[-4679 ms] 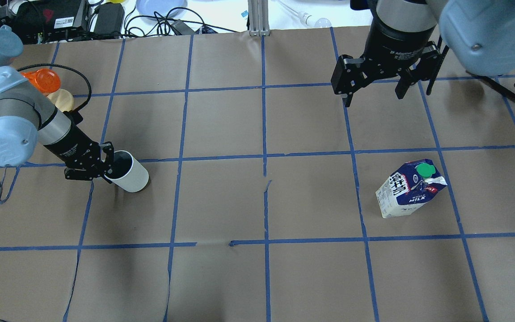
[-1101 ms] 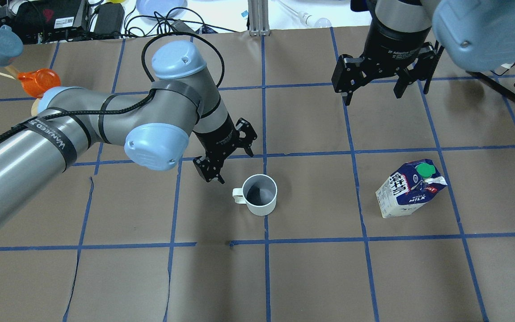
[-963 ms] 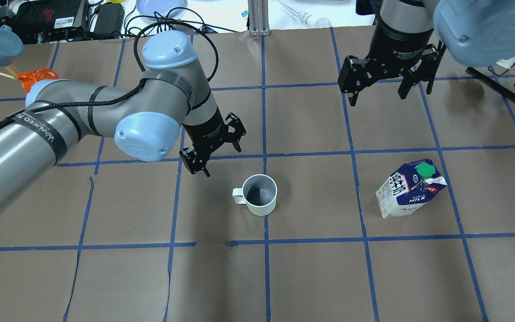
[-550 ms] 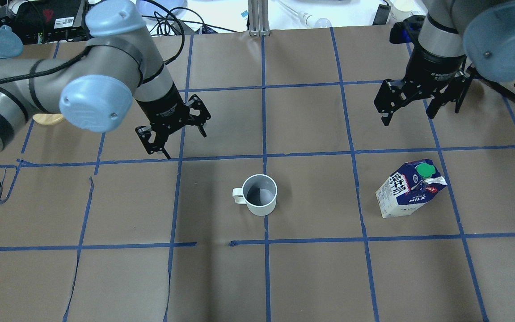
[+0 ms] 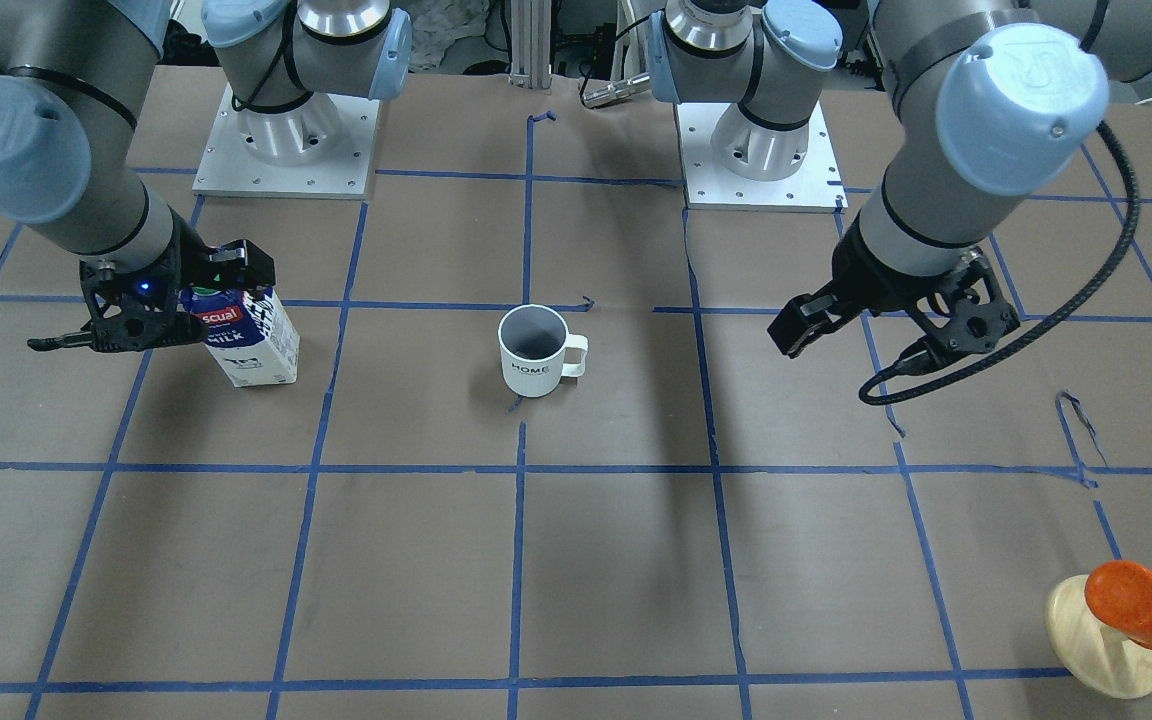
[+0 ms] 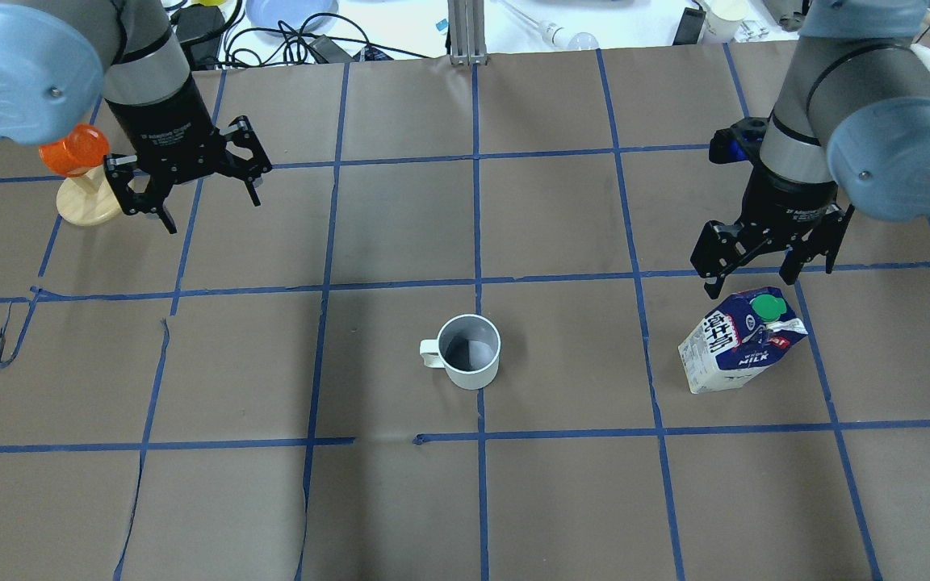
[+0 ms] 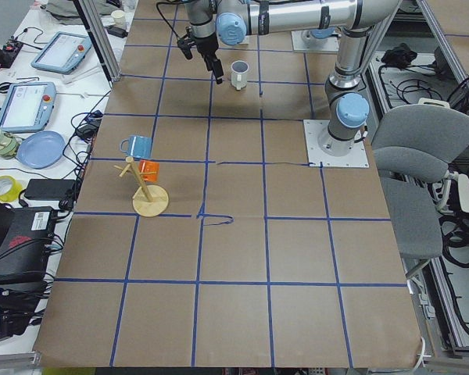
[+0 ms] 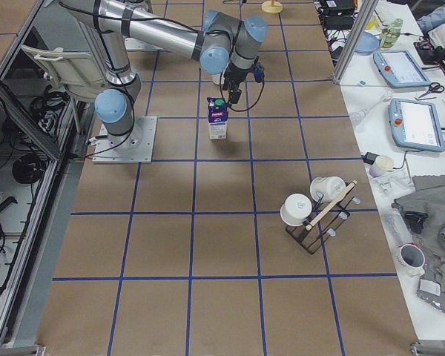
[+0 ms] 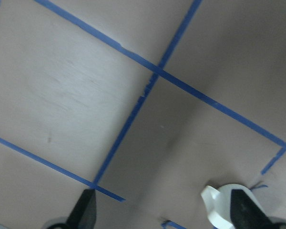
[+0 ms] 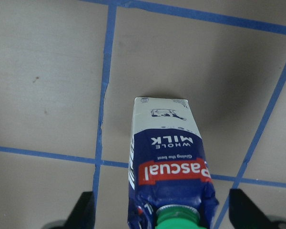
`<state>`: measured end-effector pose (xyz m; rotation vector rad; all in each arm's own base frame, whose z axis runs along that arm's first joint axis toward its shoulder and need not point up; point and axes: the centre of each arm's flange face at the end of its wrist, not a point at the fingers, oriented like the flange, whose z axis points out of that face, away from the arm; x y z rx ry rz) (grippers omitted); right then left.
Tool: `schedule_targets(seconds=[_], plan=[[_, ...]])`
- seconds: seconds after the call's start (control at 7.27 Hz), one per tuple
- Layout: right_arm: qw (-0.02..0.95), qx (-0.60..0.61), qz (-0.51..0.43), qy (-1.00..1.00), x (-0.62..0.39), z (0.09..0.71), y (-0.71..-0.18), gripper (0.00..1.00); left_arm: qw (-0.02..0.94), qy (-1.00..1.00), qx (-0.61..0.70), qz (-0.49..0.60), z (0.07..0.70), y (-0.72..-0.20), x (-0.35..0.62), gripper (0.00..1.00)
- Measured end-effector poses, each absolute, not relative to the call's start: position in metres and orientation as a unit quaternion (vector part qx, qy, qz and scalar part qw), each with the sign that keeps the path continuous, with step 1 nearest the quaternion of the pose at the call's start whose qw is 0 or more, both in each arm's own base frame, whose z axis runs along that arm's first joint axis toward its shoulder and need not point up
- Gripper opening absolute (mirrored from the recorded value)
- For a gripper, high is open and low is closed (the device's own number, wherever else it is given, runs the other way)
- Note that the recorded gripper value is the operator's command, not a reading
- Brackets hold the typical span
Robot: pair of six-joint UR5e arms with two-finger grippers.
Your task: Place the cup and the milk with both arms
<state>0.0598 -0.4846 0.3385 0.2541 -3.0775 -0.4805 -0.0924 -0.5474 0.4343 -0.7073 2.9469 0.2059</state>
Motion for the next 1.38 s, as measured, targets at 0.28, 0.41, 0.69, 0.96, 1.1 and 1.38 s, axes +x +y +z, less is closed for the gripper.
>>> schedule_targets(seconds=[0.28, 0.41, 0.69, 0.96, 1.1, 1.38], plan=[[0.019, 0.083, -0.179, -0.980, 0.058, 0.319, -0.471, 0.76, 0.045, 0.966, -0.246, 0.059, 0.447, -0.545, -0.077, 1.00], [0.029, 0.085, -0.186, -0.978, 0.057, 0.316, -0.468, 0.52, 0.044, 0.966, -0.250, 0.054, 0.452, -0.545, -0.075, 1.00], [0.042, 0.087, -0.191, -0.977, 0.054, 0.317, -0.467, 0.21, 0.022, 0.971, -0.234, 0.037, 0.455, -0.551, -0.078, 1.00], [0.042, 0.087, -0.186, -0.978, 0.055, 0.320, -0.469, 0.17, -0.026, 0.987, -0.154, 0.022, 0.465, -0.549, -0.090, 1.00], [0.041, 0.085, -0.178, -0.979, 0.055, 0.326, -0.473, 0.17, -0.036, 0.994, -0.105, 0.016, 0.470, -0.545, -0.095, 1.00], [0.020, 0.074, -0.151, -0.986, 0.068, 0.351, -0.488, 0.17, -0.037, 0.999, -0.013, 0.005, 0.479, -0.537, -0.098, 1.00]])
